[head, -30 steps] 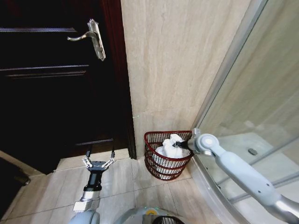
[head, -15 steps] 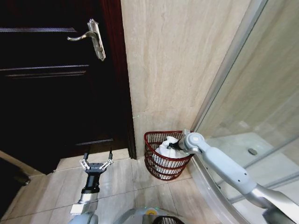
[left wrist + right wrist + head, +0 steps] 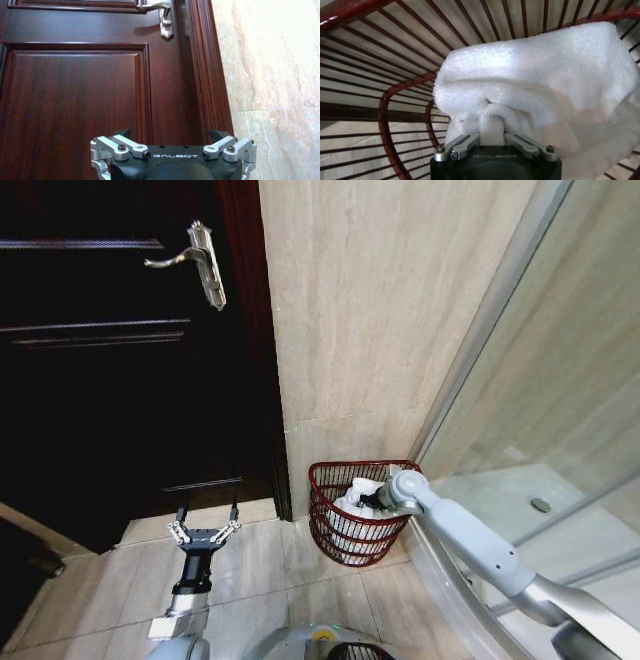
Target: Discard the used towel into the hamper.
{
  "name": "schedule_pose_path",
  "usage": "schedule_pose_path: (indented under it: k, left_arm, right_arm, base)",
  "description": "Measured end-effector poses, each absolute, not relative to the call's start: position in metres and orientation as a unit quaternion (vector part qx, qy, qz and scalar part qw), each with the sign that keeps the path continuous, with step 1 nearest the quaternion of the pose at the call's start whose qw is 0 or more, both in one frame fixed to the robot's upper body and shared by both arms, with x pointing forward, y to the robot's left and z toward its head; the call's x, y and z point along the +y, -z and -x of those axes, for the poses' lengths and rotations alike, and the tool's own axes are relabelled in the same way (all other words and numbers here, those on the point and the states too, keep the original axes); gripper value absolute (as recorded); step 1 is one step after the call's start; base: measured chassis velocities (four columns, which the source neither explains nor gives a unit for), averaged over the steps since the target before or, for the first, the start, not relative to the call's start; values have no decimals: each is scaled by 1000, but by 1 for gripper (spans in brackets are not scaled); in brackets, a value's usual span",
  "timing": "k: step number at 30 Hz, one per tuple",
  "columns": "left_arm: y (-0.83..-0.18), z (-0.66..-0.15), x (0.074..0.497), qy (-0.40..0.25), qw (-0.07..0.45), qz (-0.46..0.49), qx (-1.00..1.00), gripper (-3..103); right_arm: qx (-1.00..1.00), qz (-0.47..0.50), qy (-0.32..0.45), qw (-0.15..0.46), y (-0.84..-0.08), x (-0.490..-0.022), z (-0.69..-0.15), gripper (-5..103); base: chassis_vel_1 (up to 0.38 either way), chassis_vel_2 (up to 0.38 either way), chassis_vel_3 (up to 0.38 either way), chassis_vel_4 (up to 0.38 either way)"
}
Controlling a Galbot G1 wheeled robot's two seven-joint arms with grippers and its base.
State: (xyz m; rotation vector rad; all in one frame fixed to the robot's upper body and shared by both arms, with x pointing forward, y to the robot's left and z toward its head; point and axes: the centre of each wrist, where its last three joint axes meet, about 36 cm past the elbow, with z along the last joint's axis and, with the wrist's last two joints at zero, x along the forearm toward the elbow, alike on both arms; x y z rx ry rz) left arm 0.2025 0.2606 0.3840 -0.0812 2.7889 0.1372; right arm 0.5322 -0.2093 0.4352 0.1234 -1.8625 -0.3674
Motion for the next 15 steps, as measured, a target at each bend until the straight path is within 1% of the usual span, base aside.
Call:
schedule_pose_path:
  k: [7, 8, 10, 11, 13, 14, 15]
  left_arm:
    - [-384, -203, 261, -46, 173, 30, 983, 100]
    - [-384, -203, 261, -46, 173, 30, 983, 100]
    - [-384, -203, 262, -45, 173, 31, 983, 100]
    - [-384, -203, 262, -45, 173, 31, 983, 100]
    - [-384, -203, 262, -43, 172, 32, 984, 100]
    - [-384, -203, 262, -43, 172, 32, 984, 100]
    - [-385, -203, 262, -42, 172, 32, 984, 100]
  right_arm:
    - [-796, -49, 162, 581, -434, -204, -536, 5]
    - [-796, -47, 162, 582, -434, -204, -536, 4]
    - [-798, -41, 156, 581, -435, -202, -535, 14]
    - [-798, -41, 156, 581, -435, -202, -535, 14]
    - [-804, -38, 154, 574, -442, -204, -533, 25]
    - [-804, -38, 154, 574, -442, -204, -533, 25]
    - [-807, -38, 151, 569, -445, -204, -530, 30]
  base:
    - [0, 0, 0, 0]
    - [0, 0, 0, 0]
    - [0, 0, 0, 0]
    - [0, 0, 0, 0]
    - [0, 0, 0, 0]
    - [0, 0, 0, 0]
    - [0, 0, 0, 0]
